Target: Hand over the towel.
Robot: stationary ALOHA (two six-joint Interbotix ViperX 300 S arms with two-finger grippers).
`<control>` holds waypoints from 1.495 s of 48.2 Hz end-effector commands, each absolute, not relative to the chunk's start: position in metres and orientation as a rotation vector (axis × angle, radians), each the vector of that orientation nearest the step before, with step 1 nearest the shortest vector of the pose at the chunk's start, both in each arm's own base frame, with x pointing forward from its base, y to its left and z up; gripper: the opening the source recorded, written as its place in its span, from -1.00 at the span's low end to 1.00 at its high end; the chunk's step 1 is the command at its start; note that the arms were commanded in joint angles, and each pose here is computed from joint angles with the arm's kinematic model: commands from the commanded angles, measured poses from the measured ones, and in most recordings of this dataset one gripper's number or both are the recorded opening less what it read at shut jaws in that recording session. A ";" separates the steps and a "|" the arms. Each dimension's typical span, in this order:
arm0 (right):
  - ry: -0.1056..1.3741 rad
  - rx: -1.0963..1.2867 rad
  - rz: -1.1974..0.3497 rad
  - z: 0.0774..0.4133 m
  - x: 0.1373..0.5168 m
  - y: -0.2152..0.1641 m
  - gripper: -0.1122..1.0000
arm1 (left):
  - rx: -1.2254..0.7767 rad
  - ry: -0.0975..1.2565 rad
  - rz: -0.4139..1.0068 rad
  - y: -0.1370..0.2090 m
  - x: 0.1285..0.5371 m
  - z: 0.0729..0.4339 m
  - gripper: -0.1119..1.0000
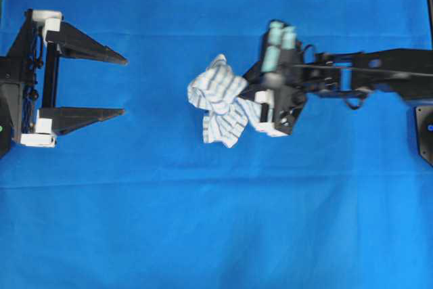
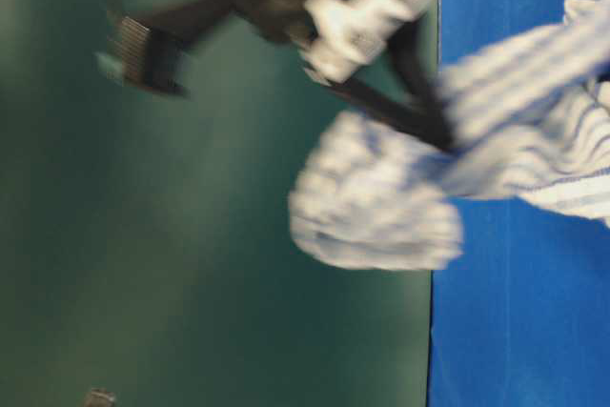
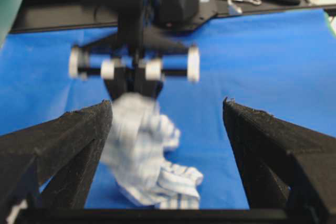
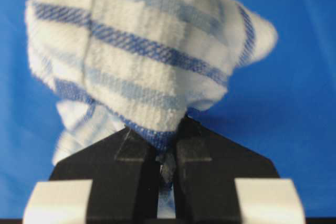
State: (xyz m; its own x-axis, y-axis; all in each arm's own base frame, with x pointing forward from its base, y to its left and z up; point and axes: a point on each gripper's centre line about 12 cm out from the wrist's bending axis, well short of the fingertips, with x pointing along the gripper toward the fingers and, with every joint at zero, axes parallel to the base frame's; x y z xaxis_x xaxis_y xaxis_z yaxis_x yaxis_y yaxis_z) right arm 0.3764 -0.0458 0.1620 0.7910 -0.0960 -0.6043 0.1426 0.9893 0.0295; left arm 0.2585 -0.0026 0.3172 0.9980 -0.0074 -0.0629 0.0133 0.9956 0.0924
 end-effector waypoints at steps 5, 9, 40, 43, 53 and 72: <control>0.717 0.072 -0.123 0.134 0.396 -0.047 -0.71 | 0.088 0.046 -0.010 -0.003 0.261 0.322 0.67; 0.747 0.082 -0.127 0.123 0.400 -0.047 -0.71 | 0.087 0.050 -0.010 -0.003 0.262 0.321 0.67; 0.801 0.128 -0.145 0.123 0.396 -0.047 -0.15 | 0.087 0.061 -0.011 -0.003 0.261 0.317 0.67; 0.784 0.129 -0.146 0.134 0.394 -0.047 0.17 | 0.087 0.061 -0.011 -0.003 0.261 0.317 0.67; 0.670 0.116 -0.136 0.188 0.377 -0.043 0.43 | 0.087 0.061 -0.011 -0.003 0.261 0.316 0.67; 0.287 0.035 -0.083 0.279 0.315 -0.026 0.45 | 0.087 0.050 -0.010 -0.003 0.261 0.317 0.66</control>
